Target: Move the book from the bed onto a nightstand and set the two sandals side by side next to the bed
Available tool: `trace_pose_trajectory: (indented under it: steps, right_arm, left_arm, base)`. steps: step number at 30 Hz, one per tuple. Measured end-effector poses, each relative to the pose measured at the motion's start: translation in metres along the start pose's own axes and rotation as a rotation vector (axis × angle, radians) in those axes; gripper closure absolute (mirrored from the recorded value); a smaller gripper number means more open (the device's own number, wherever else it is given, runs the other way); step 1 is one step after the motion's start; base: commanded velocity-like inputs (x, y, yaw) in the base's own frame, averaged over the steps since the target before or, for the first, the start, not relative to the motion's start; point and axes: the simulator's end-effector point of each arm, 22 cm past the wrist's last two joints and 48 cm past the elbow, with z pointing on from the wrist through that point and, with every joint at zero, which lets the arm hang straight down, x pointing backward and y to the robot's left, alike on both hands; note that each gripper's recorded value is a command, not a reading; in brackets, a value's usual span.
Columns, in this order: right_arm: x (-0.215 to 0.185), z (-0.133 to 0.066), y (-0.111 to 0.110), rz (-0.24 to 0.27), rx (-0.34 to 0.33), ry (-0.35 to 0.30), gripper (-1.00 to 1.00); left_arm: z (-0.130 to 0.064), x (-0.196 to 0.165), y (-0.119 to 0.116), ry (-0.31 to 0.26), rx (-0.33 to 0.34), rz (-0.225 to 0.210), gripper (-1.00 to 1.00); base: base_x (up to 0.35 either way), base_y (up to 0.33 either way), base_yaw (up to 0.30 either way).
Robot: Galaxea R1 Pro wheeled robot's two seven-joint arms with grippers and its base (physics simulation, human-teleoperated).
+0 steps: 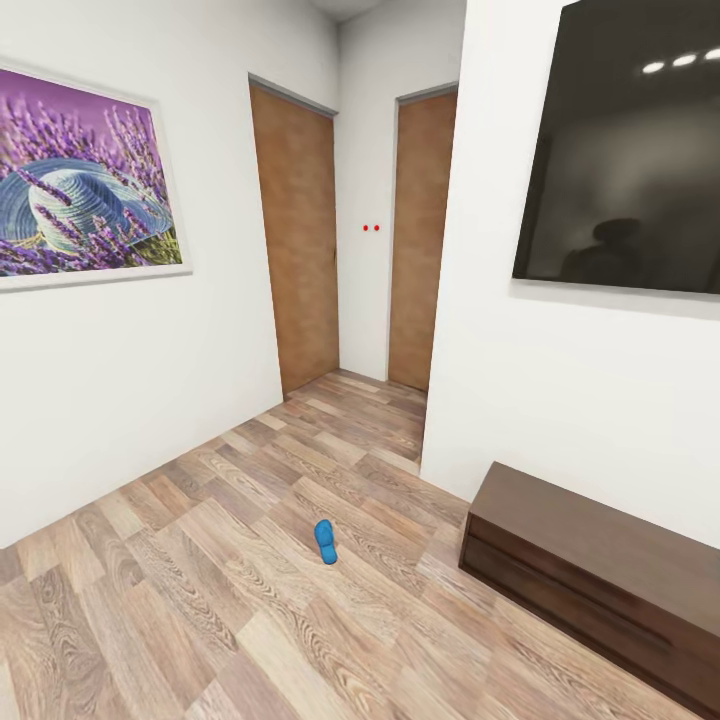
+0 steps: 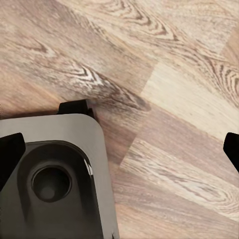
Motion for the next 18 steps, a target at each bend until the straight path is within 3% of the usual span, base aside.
trace_pose_trajectory:
  steps: [18]
  right_arm:
    - [-0.0019,0.0000,0.0023,0.000,-0.004,-0.006,-1.00]
  left_arm:
    - [0.0000,0.0000,0.0001,0.000,0.000,0.001,-1.00]
  base:
    - [0.000,0.001,0.000]
